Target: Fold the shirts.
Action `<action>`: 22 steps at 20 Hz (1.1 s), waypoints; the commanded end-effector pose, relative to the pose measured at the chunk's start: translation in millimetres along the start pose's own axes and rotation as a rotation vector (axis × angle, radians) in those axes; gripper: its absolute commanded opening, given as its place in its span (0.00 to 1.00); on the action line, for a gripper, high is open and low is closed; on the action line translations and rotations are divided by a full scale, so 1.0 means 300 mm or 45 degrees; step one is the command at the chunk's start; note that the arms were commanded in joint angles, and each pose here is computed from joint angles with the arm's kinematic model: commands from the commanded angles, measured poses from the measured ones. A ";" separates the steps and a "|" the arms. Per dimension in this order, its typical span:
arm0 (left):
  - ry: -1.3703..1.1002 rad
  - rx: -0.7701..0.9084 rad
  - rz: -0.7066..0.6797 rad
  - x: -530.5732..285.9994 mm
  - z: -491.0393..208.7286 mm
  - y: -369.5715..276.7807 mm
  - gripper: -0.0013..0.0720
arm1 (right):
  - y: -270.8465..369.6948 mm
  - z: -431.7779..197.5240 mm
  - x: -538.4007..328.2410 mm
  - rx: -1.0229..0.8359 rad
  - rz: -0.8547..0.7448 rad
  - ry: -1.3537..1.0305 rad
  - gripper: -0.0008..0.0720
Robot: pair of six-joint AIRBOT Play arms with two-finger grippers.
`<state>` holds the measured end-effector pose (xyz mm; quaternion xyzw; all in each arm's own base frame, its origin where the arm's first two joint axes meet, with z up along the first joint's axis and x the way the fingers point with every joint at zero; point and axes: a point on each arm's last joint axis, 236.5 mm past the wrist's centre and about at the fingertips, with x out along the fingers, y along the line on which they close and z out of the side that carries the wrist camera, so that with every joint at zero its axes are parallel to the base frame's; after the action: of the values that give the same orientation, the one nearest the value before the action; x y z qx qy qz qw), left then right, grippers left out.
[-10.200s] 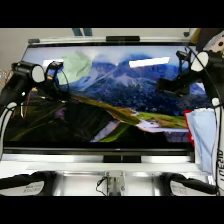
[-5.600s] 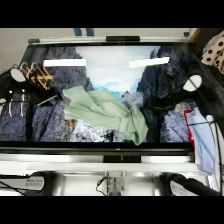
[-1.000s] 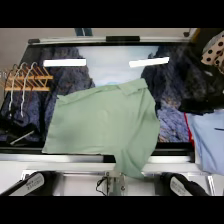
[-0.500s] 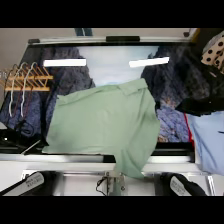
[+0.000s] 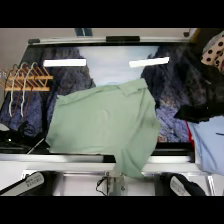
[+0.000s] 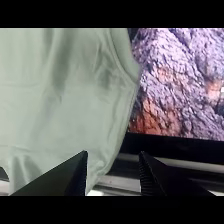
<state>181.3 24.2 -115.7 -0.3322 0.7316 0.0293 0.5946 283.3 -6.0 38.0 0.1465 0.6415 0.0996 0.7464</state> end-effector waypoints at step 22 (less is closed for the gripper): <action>-0.173 0.155 0.020 -0.073 0.053 -0.023 0.07 | 0.172 -0.493 0.554 0.223 0.133 0.368 0.66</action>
<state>199.7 36.3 -100.1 -0.2867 0.6939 0.0139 0.6603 171.0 101.6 -109.4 0.2504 0.7299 0.0987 0.6283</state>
